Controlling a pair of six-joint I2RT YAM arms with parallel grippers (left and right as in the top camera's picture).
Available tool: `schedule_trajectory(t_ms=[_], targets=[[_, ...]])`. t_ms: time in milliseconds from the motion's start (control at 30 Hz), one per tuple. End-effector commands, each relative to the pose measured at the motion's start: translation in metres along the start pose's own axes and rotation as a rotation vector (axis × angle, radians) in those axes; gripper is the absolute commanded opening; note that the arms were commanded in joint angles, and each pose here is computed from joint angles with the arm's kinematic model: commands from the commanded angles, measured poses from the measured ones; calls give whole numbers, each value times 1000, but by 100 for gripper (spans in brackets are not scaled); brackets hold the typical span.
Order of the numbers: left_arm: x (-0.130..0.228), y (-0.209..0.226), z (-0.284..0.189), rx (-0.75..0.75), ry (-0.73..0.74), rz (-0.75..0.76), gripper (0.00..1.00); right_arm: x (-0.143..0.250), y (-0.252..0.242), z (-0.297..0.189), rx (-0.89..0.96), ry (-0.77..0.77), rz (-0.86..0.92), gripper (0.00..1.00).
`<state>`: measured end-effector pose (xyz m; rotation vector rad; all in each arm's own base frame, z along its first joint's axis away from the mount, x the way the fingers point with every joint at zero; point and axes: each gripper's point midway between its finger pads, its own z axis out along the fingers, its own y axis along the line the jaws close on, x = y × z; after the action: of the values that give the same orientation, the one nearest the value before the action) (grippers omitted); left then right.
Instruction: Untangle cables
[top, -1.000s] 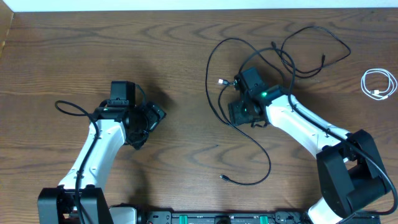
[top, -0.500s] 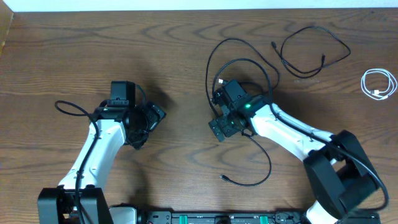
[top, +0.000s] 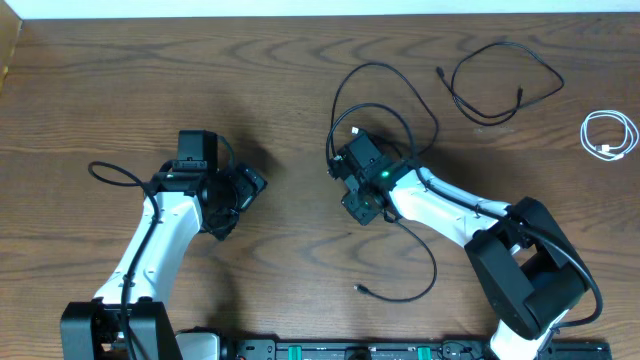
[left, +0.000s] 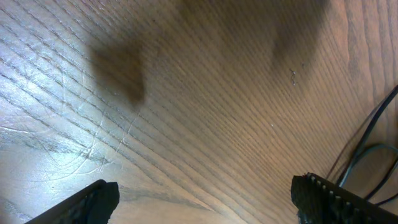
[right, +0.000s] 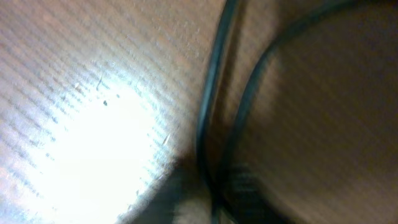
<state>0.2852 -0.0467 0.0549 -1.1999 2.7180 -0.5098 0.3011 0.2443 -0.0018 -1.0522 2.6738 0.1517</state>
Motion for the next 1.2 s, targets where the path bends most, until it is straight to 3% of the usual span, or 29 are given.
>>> schedule_trajectory(t_ms=[0,133,367,633,800,900,1067,1167], targets=[[-4,-1,-4,1,-20,7,93,17,9,9,-23,65,-7,1],[-4,-1,-4,1,-20,7,93,6,13,-5,-45,54,21,1],[-4,-1,-4,1,-20,7,93,-33,14,-100,-192,-13,74,1],[-4,-1,-4,1,-20,7,93,-68,11,-243,-503,-293,143,1],[-4,-1,-4,1,-20,7,93,-85,32,-310,-761,-499,65,1],[-4,-1,-4,1,-20,7,93,-95,31,-317,-795,-529,93,1],[-4,-1,-4,1,-20,7,93,-107,-12,-283,-577,-508,222,1],[-4,-1,-4,1,-20,7,93,-96,-27,-254,-462,-418,261,1]])
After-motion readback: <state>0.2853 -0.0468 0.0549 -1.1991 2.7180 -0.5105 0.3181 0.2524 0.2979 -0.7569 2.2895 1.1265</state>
